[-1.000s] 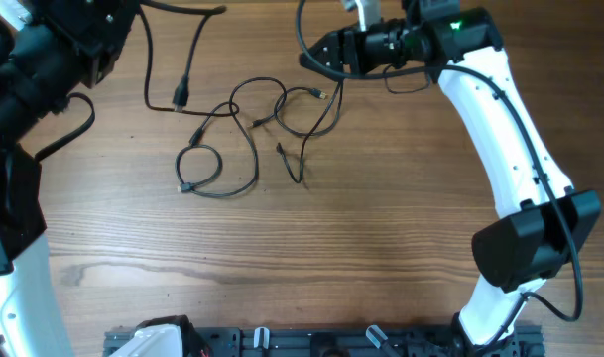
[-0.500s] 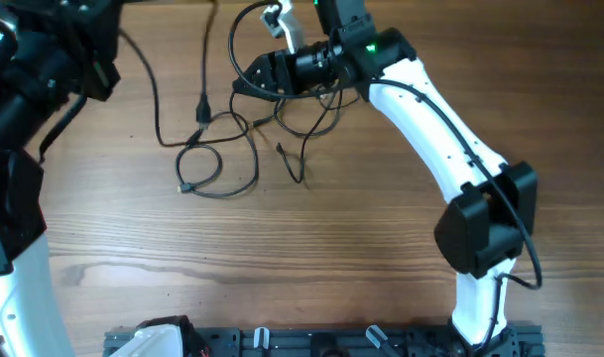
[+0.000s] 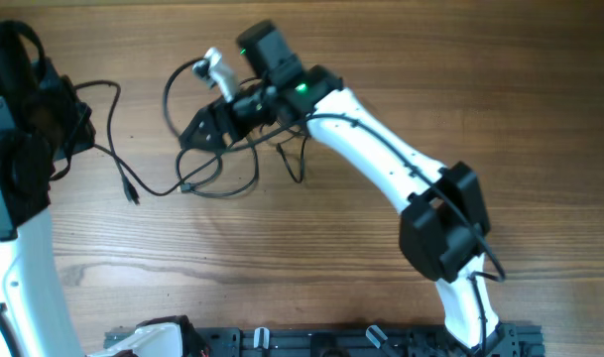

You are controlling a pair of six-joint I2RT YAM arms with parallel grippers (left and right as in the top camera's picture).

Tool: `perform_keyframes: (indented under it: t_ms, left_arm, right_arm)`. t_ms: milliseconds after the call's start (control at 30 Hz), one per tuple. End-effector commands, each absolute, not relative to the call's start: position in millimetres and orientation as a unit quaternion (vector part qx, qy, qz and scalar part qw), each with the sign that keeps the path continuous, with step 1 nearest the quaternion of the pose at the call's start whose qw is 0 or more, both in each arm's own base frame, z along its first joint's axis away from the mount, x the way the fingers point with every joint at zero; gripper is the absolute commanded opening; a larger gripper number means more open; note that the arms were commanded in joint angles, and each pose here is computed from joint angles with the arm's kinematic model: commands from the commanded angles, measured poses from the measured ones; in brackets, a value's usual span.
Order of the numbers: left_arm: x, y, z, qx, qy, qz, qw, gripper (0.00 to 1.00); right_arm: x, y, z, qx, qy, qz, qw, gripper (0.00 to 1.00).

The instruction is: Untangle cables

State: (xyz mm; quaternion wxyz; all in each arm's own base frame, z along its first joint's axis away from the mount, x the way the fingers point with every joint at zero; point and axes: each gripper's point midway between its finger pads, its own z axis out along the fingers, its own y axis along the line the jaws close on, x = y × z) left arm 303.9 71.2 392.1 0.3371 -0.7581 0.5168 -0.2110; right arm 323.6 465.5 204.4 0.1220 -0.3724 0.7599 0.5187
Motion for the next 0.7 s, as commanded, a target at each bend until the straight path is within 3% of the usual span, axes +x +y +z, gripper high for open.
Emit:
perform_keyframes:
  t_ms: [0, 200, 667]
  left_arm:
    - [300.8, 76.7, 388.8, -0.765, 0.513, -0.189, 0.341, 0.04]
    - [305.5, 56.8, 386.2, -0.756, 0.534, -0.229, 0.302, 0.04]
    - [305.3, 53.4, 385.0, -0.754, 0.538, -0.234, 0.294, 0.04]
  right_arm:
    - [304.2, 487.3, 181.5, -0.419, 0.739, 0.514, 0.12, 0.72]
    - [288.3, 516.4, 176.3, -0.451, 0.704, 0.531, 0.138, 0.73]
    - [248.0, 540.9, 185.8, -0.487, 0.657, 0.562, 0.125, 0.63]
